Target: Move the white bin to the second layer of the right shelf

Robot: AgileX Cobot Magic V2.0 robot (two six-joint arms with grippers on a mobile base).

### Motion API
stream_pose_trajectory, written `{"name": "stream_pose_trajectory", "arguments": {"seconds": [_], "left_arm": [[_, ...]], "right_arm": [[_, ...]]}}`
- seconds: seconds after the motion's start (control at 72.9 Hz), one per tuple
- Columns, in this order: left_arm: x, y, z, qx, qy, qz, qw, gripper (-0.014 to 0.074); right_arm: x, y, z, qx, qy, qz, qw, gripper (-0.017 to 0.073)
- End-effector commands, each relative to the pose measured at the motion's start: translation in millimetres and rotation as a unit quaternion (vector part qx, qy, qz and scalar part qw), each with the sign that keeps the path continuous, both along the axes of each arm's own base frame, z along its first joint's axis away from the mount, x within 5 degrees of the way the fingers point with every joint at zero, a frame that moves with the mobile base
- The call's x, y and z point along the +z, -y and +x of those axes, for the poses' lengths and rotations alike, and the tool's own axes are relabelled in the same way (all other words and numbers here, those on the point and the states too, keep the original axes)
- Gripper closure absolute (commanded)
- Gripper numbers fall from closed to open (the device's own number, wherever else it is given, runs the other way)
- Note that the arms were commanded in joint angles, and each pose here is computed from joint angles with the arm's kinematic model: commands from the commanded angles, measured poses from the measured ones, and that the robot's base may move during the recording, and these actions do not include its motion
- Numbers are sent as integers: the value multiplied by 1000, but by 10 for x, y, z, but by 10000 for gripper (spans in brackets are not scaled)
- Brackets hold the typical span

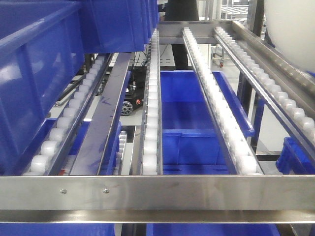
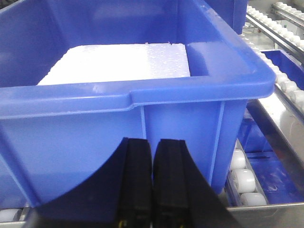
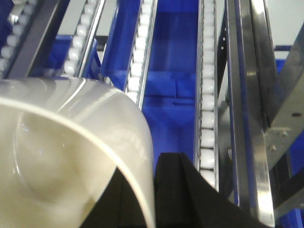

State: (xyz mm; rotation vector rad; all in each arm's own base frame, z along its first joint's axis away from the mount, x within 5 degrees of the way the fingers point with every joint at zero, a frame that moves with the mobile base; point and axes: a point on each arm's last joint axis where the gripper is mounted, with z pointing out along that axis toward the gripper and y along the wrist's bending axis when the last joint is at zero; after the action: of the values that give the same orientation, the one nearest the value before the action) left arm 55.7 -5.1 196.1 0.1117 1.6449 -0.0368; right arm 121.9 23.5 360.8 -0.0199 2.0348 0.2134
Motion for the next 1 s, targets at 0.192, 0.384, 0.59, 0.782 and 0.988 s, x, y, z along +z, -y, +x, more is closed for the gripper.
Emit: {"name": "stream_pose_trajectory", "arguments": {"seconds": [0.192,0.384,0.59,0.782,0.988], "left_arm": [[-37,4,7,-3,32,-6,999,509],[-37,4,7,-3,32,-6,999,509],[-37,4,7,-3,32,-6,999,509],[-37,4,7,-3,32,-6,999,509],[-37,4,7,-3,32,-6,999,509]], "right_arm": [[165,-26,116,1,61,15,998,504],[-16,-143,472,4,-12,45,999,504],[-161,-311,986,10,-84,50,995,504],[-270,-635,1363,51,-133,30,989,504],[-469,-868,1604,74,-172,9,982,504]]}}
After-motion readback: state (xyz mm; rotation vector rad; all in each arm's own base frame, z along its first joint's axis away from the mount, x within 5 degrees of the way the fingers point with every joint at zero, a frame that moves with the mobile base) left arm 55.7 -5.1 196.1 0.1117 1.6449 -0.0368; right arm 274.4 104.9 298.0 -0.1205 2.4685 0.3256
